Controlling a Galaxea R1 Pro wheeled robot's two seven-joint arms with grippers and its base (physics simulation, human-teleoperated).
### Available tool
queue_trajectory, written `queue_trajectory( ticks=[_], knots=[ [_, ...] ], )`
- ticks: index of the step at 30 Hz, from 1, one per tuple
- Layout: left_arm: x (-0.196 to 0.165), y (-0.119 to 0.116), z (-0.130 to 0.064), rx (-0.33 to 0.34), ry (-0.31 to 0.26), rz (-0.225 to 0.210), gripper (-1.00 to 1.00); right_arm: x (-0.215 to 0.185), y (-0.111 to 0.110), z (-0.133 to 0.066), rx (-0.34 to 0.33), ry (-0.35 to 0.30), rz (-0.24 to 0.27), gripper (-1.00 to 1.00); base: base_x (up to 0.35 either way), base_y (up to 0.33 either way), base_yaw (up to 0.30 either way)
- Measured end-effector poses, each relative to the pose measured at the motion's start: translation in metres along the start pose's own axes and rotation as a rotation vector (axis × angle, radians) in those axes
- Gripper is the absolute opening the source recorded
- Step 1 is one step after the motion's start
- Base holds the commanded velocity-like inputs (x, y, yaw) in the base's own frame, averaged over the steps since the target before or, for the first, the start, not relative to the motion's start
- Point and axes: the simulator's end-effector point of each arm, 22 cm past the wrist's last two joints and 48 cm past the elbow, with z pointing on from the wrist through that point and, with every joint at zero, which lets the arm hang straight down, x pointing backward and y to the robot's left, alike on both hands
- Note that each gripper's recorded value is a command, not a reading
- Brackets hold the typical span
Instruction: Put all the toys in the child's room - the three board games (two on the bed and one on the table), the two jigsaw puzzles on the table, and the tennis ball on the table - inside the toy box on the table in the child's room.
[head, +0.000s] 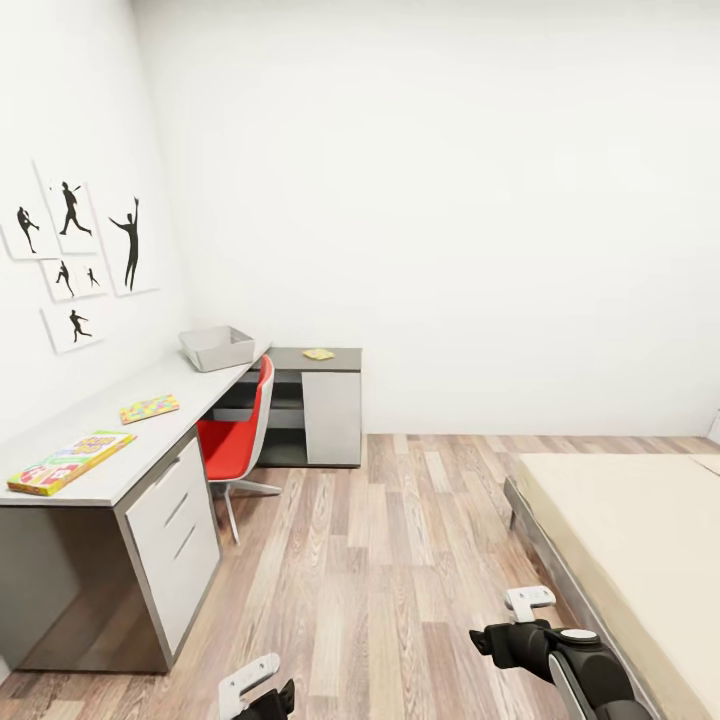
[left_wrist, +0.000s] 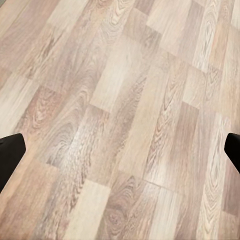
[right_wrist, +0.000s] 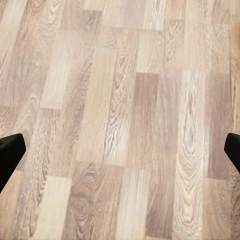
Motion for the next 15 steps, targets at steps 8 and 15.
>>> queue_trajectory(
  ticks=[8,15],
  knots=[
    [0.0002,-0.0009,0.0000,0.004,0.001,0.000,1.00,-0.0001,0.0000,0.0001,0.000,0.000,0.000,1.00,0.000,0.000,-0.009],
    [0.0000,-0.0010,0.0000,0.004,0.000,-0.001,1.00,0.0000,0.0000,0.0001,0.000,0.000,0.000,1.00,0.001,-0.001,-0.009]
  ],
)
